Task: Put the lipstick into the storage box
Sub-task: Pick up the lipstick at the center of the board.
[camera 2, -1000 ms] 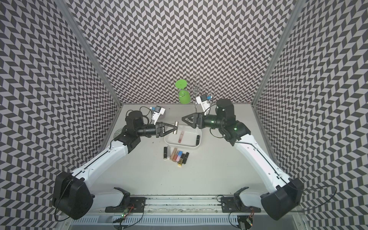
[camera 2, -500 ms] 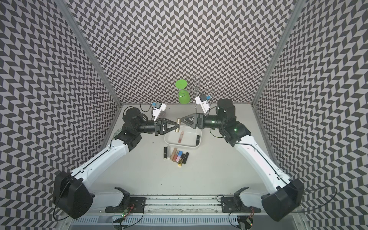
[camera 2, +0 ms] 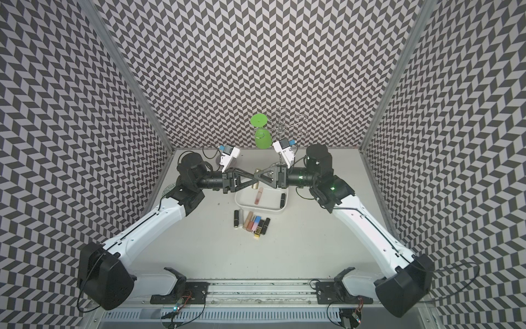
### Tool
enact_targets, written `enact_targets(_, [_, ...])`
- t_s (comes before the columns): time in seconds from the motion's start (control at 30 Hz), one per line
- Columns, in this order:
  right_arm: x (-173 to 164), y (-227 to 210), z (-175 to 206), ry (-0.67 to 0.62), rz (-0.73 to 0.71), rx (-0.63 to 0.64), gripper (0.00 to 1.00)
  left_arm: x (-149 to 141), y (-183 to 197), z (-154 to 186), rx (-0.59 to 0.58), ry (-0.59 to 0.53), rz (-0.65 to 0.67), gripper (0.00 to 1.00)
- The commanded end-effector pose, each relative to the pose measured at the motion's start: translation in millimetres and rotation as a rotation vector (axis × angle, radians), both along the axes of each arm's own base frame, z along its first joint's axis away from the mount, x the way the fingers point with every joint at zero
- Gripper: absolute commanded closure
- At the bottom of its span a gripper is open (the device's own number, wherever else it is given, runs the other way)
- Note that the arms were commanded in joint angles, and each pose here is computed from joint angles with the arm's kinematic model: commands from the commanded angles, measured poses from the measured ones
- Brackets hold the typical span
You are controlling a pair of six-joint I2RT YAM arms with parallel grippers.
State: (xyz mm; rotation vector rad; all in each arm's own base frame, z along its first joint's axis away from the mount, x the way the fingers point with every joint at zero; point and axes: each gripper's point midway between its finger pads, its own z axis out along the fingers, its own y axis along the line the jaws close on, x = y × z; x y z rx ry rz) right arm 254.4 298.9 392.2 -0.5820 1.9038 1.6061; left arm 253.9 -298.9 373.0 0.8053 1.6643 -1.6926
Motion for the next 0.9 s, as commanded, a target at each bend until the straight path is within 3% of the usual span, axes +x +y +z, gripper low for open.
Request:
enact_targets(0.0, [-4,5,15,-0.062,0.016,0.046,0.59,-4,-2,14,-0.021,-0.042,-0.014,0.81])
enact_targets(0.37, [1,16,15,-0.052,0.021,0.053,0.6,-6,-5,12,-0.015,-0.04,-0.032,0.81])
enact_targets(0.67, [2,20,7,-0.042,0.015,0.035,0.79,-4,-5,7,-0.001,-0.034,-0.019,0.79])
enact_targets(0.87, [6,19,9,-0.051,-0.01,0.028,0.82,6,-4,5,0.022,-0.032,0.027,0.36])
